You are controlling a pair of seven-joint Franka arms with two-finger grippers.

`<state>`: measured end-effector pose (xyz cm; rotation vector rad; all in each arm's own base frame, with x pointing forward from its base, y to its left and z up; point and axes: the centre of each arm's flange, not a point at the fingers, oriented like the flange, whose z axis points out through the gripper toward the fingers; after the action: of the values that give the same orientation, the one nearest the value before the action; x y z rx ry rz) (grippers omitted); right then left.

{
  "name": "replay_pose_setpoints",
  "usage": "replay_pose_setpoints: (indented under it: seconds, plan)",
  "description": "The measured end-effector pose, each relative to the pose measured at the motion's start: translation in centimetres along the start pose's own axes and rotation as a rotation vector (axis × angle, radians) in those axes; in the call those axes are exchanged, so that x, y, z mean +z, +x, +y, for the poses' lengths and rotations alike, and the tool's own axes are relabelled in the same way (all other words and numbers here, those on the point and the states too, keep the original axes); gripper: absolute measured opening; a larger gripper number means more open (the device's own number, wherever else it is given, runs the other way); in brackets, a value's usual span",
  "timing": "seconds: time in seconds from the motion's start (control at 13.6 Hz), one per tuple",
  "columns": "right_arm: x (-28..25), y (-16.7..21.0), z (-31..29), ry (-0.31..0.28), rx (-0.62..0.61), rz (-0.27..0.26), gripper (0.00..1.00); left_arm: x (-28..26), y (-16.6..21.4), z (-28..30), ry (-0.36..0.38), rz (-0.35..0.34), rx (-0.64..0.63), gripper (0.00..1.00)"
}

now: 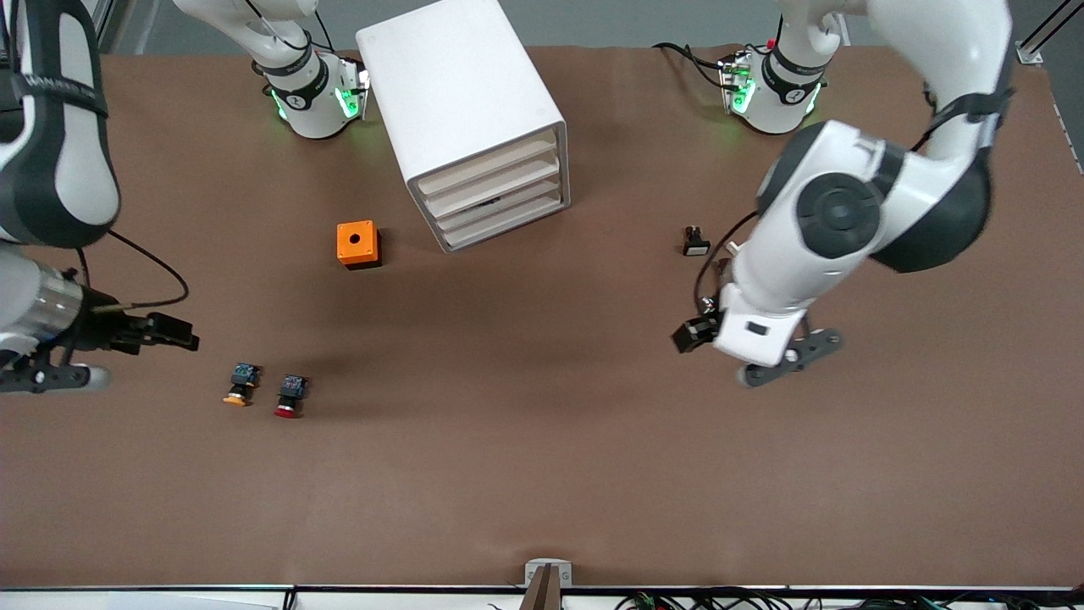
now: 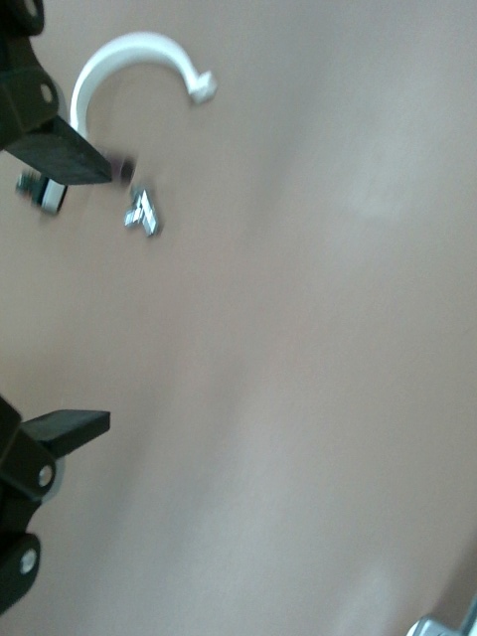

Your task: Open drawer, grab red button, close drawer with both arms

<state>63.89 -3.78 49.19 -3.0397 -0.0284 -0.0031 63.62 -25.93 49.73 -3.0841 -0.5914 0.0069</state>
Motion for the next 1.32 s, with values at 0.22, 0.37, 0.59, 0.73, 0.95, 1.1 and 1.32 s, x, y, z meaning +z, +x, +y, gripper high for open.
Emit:
replay_pose_setpoints:
  seconds: [0.22,0.37,0.59,0.73,0.95,1.1,1.32]
  plan:
    - [-5.0,-2.3,-0.3,-0.002,0.001,0.030,1.00,-4.0,2.3,-5.5,0.020,0.020,0.044,1.00]
    - [-7.7,-3.7,-0.7,-0.004,0.011,0.054,1.00,-6.1,3.2,-8.9,0.037,0.023,0.076,1.00]
    - [-9.7,-4.9,-1.0,-0.012,0.079,0.080,1.00,-8.7,3.3,-12.3,0.060,0.016,0.115,1.00]
    - [-9.5,-5.0,-1.1,-0.047,0.094,0.071,1.00,-10.4,2.7,-13.8,0.061,0.000,0.136,1.00]
    - [-9.0,-5.3,-1.1,-0.060,0.100,0.042,1.00,-12.5,2.4,-16.8,0.059,-0.026,0.205,1.00]
    - [-8.9,-5.3,-1.1,-0.063,0.101,0.034,1.00,-13.4,2.1,-18.2,0.061,-0.033,0.223,1.00]
    - [-8.9,-5.4,-1.1,-0.066,0.101,0.033,1.00,-13.9,1.5,-20.8,0.039,-0.062,0.243,1.00]
